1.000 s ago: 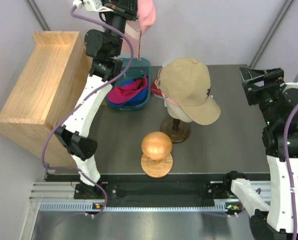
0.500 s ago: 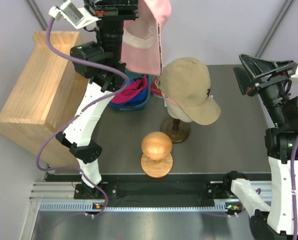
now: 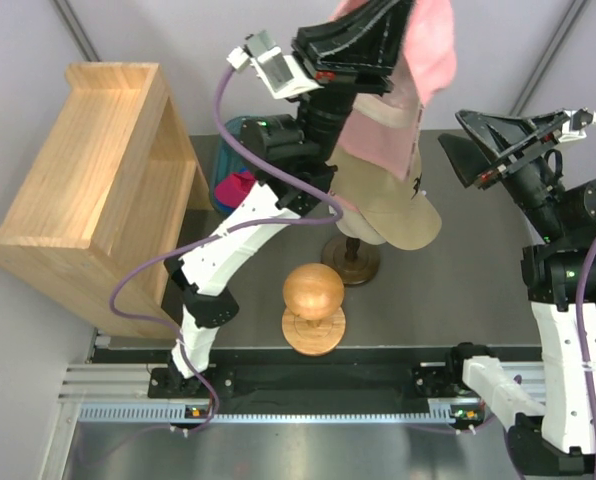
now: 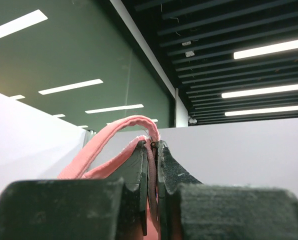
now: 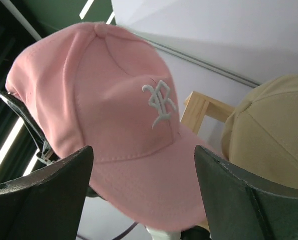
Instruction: Stack the hats
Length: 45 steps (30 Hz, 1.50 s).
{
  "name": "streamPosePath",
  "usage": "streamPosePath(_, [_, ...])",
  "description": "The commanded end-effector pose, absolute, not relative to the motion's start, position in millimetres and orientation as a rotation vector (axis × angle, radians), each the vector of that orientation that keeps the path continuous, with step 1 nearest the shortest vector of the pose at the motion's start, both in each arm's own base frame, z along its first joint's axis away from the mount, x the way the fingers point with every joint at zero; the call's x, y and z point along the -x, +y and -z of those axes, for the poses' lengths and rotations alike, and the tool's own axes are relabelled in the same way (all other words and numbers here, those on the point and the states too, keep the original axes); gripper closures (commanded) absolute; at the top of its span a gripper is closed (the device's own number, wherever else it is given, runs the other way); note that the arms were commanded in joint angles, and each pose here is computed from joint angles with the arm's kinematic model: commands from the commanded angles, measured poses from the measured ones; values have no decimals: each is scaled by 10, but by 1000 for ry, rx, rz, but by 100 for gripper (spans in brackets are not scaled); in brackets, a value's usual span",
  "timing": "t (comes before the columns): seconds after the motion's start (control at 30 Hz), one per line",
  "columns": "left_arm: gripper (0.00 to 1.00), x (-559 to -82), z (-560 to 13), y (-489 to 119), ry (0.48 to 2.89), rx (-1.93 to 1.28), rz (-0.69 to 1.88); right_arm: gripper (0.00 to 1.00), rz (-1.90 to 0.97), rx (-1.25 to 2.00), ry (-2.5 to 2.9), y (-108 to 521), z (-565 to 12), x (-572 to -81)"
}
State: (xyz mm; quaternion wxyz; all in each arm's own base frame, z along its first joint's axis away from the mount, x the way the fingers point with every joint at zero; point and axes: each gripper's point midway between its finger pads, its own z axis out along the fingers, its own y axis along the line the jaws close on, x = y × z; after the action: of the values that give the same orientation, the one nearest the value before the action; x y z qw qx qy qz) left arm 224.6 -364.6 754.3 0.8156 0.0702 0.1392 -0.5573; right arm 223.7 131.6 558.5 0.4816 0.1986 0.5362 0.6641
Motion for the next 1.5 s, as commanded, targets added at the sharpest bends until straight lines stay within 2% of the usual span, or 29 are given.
streamPosePath(0.0, [100,-1911,-7772,-3369,161,-86,1190,19,-1701,-409,1282,1398,-5663,-2032])
streamPosePath(0.33, [100,-2064,-7627,-3592,224,-92,1154,19,-1735,-728,1470,1385,-4830,-2048])
streamPosePath(0.57, [100,-2093,-7575,-3669,239,-117,1136,18,-1760,-843,1519,1386,-4570,-1986])
streamPosePath(0.97, [100,-2051,-7505,-3766,222,-164,1145,18,-1985,-749,1485,1569,-4933,-2021])
streamPosePath(1.47, [100,-2055,-7456,-3828,216,-192,1110,18,-2289,-781,1496,1958,-5182,-1900])
